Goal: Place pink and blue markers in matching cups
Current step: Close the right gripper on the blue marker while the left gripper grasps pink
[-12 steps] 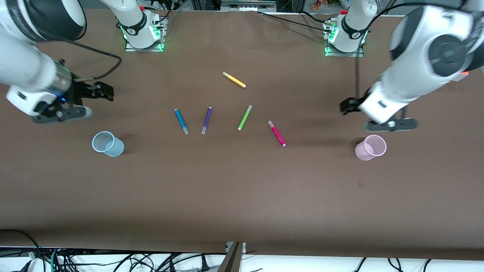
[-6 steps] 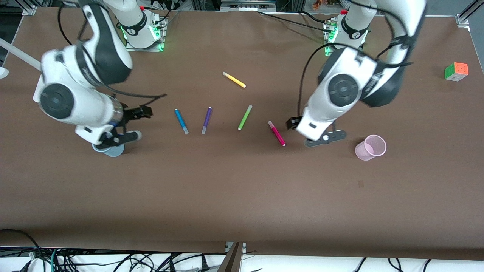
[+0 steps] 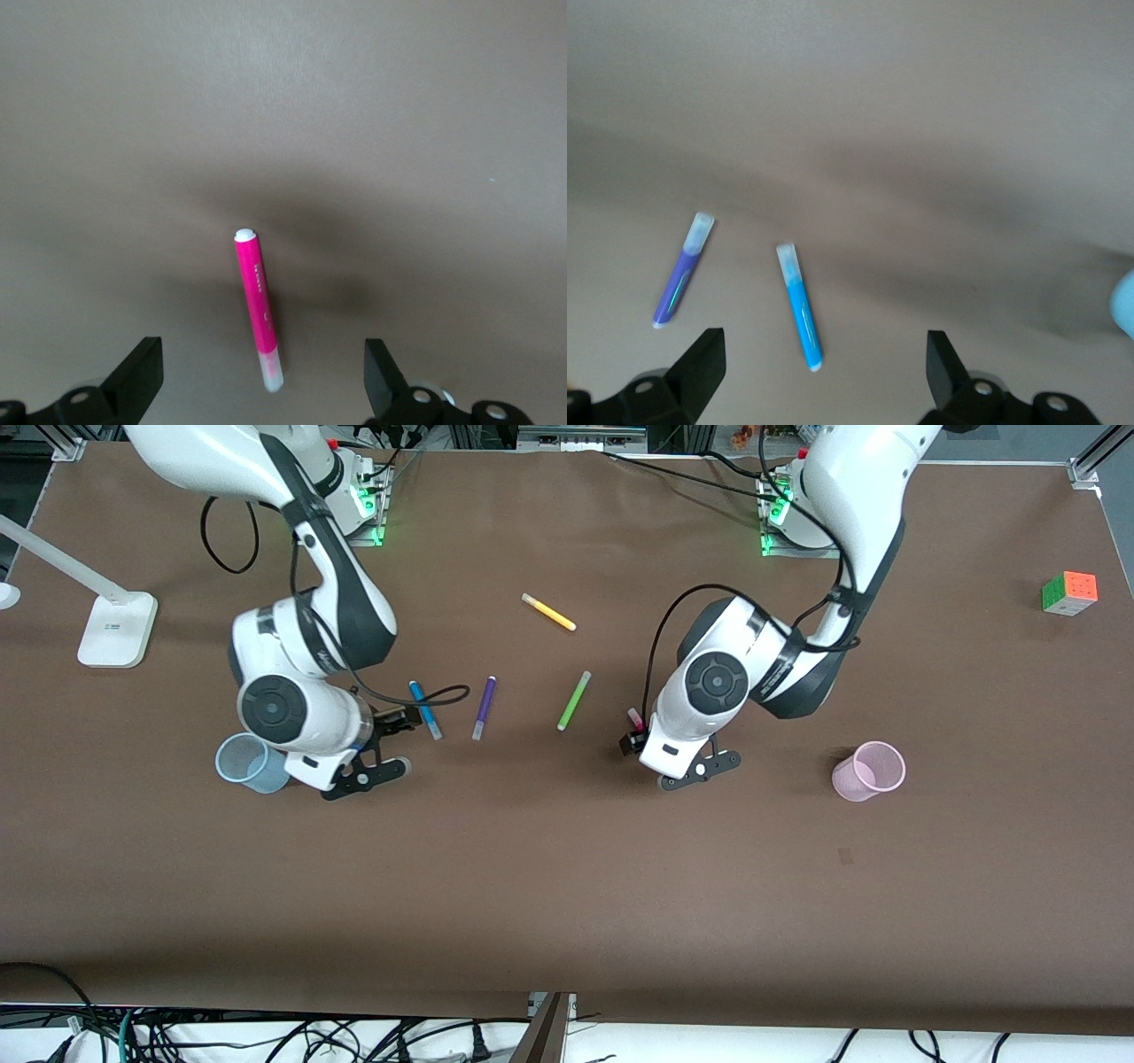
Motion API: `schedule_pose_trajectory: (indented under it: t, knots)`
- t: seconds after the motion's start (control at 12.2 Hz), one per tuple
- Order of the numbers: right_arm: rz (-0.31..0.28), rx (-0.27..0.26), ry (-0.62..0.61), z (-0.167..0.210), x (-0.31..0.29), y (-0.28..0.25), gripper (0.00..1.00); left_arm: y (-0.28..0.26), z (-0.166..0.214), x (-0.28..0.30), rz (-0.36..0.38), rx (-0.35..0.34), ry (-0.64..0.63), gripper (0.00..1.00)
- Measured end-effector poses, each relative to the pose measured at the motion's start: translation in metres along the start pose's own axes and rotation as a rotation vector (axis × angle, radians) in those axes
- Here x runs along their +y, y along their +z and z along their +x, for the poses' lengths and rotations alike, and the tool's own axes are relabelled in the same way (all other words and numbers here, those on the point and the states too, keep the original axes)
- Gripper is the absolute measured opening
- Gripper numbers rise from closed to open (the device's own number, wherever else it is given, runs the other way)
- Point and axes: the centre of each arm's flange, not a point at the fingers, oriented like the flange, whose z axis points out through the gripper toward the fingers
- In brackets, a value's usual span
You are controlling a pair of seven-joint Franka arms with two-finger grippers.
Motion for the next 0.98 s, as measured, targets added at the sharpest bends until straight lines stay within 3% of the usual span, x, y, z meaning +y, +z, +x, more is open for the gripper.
schedule_pose_trajectory:
  t: [0.33,0.65,0.82,0.98]
  knots:
    - [-0.009,0.055,-0.023,-0.004,-0.015,0.055,1.00,0.052,-0.001,-0.005,-0.021,0.005,-0.037,1.00]
    - [-0.016,0.077,-0.048,-0.016,-0.030,0.091,1.00,0.078,-0.009,-0.015,-0.033,0.011,-0.141,0.99]
    - [-0.018,0.084,-0.051,-0.018,-0.032,0.098,1.00,0.079,-0.010,-0.015,-0.031,0.009,-0.187,0.94]
    - [-0.018,0.099,-0.052,-0.021,-0.031,0.105,1.00,0.079,-0.010,-0.016,-0.031,0.008,-0.206,0.74]
